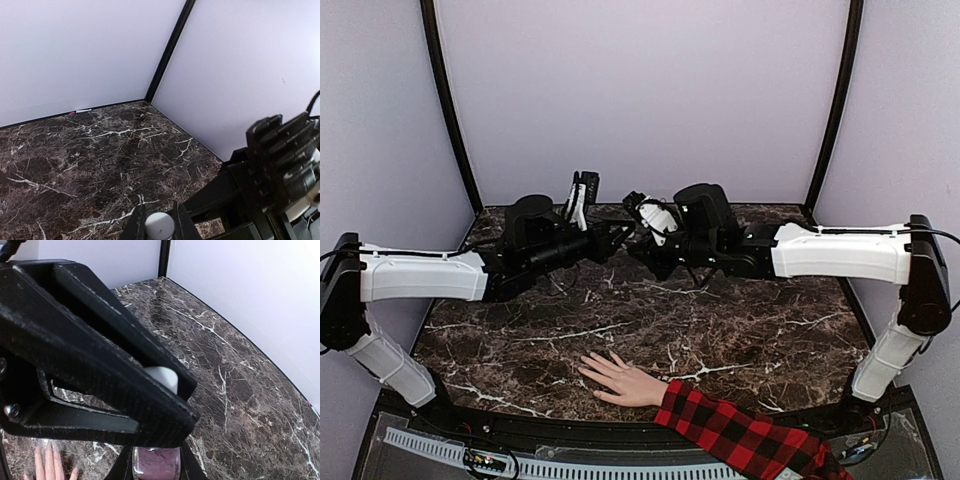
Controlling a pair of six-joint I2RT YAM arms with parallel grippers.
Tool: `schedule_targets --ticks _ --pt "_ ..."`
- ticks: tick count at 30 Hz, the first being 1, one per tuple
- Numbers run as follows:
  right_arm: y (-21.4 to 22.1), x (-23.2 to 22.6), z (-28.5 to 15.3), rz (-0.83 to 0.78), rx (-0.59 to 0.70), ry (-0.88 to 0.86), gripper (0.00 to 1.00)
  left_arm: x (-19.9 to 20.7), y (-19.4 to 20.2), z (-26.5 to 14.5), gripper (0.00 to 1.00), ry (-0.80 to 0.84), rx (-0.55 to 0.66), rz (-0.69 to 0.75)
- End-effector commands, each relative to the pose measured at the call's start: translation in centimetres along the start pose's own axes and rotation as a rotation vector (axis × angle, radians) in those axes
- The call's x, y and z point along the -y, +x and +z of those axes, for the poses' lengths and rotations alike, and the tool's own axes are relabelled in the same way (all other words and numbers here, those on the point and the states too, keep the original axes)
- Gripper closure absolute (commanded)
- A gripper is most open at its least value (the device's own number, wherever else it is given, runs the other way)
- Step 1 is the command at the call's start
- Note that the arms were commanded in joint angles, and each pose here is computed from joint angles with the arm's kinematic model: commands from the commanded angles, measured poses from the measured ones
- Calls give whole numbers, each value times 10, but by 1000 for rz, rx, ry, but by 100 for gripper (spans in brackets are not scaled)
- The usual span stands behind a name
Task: Paint the nails
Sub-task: Unscrew the cap of the nail polish bottle.
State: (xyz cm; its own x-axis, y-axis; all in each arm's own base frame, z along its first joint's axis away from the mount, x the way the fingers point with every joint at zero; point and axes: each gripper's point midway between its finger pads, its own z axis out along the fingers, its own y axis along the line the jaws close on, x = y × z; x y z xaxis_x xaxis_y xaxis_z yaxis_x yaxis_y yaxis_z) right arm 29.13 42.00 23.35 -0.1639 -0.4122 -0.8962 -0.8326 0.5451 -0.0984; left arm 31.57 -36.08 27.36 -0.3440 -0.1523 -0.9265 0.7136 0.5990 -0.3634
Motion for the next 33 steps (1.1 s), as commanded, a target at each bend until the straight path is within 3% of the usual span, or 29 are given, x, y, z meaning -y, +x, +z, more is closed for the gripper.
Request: schedule_targets --ticks 1,8,12,14,20,25,33 --pt "-58 23 -11 12 155 150 100 -27 9 6 100 -155 -4 -74" --pt "-51 20 -7 4 139 140 100 -21 -5 5 100 -139 15 -49" --pt "-46 18 -8 -2 130 127 100 -16 -15 0 94 -136 20 -13" --pt "-45 17 -10 2 133 113 100 -12 -19 -4 88 -123 17 7" --pt "-44 10 -22 11 173 16 100 0 -36 -22 54 -84 34 69" --pt "-45 0 -37 13 213 -130 100 23 -57 -46 41 43 55 156" --pt "-48 -47 -70 -54 260 -510 100 82 -49 -75 37 427 -5 322"
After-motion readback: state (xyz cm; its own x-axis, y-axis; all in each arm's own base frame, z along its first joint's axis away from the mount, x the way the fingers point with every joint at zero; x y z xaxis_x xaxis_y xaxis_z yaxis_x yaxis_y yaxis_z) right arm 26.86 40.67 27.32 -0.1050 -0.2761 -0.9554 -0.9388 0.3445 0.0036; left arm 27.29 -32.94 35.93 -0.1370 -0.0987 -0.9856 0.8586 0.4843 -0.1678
